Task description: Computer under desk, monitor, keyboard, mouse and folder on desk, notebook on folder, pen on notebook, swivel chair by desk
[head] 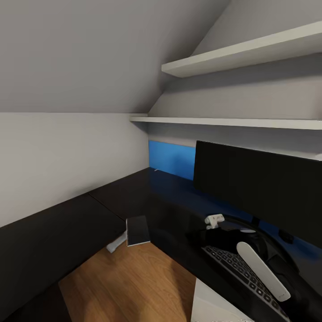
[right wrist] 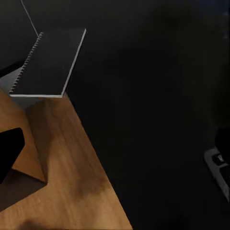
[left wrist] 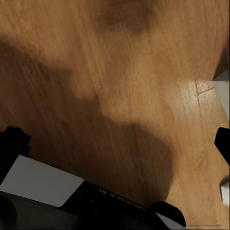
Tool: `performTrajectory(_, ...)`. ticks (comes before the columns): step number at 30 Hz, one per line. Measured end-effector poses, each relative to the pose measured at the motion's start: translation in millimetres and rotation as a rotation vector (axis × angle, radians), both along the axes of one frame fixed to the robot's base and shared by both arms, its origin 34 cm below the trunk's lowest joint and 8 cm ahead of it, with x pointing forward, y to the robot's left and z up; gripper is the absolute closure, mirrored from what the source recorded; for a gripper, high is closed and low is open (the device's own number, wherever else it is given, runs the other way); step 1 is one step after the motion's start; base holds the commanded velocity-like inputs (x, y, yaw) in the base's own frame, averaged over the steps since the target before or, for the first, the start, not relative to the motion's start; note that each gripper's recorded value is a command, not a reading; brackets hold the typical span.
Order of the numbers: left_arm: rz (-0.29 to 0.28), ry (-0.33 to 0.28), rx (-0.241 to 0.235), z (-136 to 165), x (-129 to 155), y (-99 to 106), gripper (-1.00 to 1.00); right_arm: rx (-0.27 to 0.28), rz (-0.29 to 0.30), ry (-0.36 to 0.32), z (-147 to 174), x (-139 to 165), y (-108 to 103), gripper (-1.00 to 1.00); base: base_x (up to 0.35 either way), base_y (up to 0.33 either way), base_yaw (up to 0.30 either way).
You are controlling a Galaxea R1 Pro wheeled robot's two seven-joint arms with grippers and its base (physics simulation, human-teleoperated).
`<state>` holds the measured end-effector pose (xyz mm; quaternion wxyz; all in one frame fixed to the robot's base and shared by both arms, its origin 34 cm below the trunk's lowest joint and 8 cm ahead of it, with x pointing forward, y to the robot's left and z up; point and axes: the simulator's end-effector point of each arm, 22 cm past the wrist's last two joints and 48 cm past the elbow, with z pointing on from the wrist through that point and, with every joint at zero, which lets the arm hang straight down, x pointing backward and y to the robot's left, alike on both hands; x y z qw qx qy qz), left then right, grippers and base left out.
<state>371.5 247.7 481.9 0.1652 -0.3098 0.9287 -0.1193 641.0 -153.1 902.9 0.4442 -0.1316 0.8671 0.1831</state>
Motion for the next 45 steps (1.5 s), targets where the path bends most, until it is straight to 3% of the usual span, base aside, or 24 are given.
performTrajectory(1,0.001,0.014,-0.023,0.5,0.4,-5.7,-1.0,-0.069,0.006,-0.042,-6.9,0.6,-4.2,-1.0,-0.129,-0.094,-0.283)
performTrajectory(5,-0.01,0.017,-0.028,0.9,0.7,-10.0,-1.0,-0.099,0.026,-0.093,-7.6,0.2,5.6,-1.0,-0.224,-0.174,-0.283)
performTrajectory(17,-0.011,0.01,-0.026,2.5,2.8,-9.9,-1.0,-0.105,0.028,-0.108,-3.2,0.0,6.2,-1.0,-0.225,-0.237,-0.283)
performTrajectory(29,-0.007,0.001,-0.021,4.4,5.4,-7.6,-1.0,-0.106,0.02,-0.122,2.3,0.8,2.8,-1.0,-0.054,-0.315,-0.283)
performTrajectory(45,0.012,-0.008,-0.029,6.6,8.6,-3.5,-1.0,-0.1,0.026,-0.123,3.1,-2.8,9.0,-1.0,-0.032,-0.082,-0.221)
